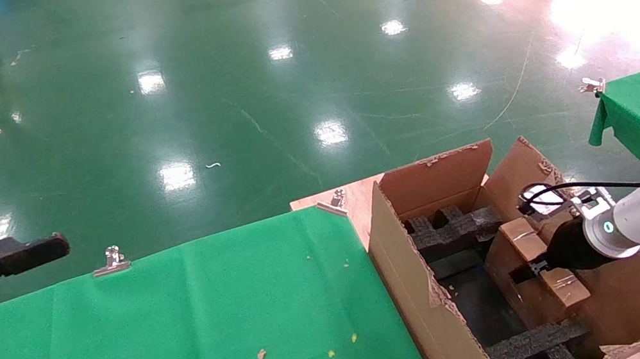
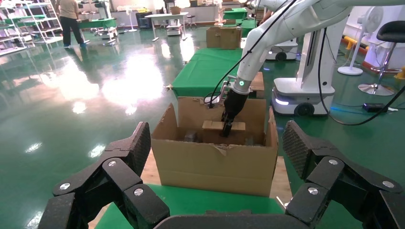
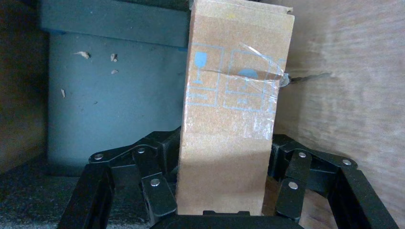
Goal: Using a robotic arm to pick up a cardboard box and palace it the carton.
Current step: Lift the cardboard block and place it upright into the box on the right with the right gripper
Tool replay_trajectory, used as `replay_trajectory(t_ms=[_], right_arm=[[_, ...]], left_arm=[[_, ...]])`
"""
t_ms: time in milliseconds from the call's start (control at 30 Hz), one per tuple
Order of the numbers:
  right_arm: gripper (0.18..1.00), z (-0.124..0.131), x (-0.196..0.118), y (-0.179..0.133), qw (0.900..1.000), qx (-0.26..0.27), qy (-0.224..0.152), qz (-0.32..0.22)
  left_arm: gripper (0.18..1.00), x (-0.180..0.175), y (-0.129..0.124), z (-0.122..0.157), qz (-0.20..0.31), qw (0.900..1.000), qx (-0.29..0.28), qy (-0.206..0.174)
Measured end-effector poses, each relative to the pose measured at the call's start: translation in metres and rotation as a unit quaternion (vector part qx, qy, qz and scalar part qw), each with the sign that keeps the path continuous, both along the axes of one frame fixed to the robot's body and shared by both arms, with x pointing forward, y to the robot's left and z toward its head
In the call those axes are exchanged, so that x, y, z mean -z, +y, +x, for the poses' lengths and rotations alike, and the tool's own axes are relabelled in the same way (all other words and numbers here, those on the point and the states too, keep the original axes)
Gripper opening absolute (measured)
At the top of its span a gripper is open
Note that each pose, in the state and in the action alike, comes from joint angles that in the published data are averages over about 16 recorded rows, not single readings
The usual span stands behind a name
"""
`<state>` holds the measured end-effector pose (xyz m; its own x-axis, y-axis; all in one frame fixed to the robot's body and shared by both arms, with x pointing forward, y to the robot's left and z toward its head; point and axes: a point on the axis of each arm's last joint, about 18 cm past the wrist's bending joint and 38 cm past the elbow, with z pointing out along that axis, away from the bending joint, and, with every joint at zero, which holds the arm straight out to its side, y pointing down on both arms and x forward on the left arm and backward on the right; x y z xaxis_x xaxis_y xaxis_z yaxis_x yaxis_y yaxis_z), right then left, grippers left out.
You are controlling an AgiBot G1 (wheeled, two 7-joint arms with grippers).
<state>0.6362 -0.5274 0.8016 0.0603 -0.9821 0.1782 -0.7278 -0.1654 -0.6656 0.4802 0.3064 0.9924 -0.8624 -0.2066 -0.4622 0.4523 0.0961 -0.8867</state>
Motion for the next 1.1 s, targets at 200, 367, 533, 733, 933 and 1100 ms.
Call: replay_trajectory(t_ms=[200,367,533,733,933,1100], right_arm=[[0.304,0.001,0.003,0.001,1.000,-0.002,0.003,0.001],[0.320,0.001,0.003,0.001,1.000,-0.002,0.003,0.002],[0.349,0.000,0.002,0.001,1.000,-0.002,0.003,0.002],[0.411,0.000,0.001,0.001,1.000,-0.003,0.002,0.002],[0.501,0.000,-0.002,0.001,1.000,-0.006,-0.001,0.000],[0.607,0.000,-0.009,0.001,1.000,-0.009,-0.009,-0.002]], left_arm=[[1.001,0.000,0.000,0.000,0.000,1.0000,0.000,0.000],[1.001,0.000,0.000,0.000,0.000,1.0000,0.000,0.000],[1.001,0.000,0.000,0.000,0.000,1.0000,0.000,0.000],[1.001,0.000,0.000,0.000,0.000,1.0000,0.000,0.000],[1.001,0.000,0.000,0.000,0.000,1.0000,0.000,0.000],[1.001,0.000,0.000,0.000,0.000,1.0000,0.000,0.000]])
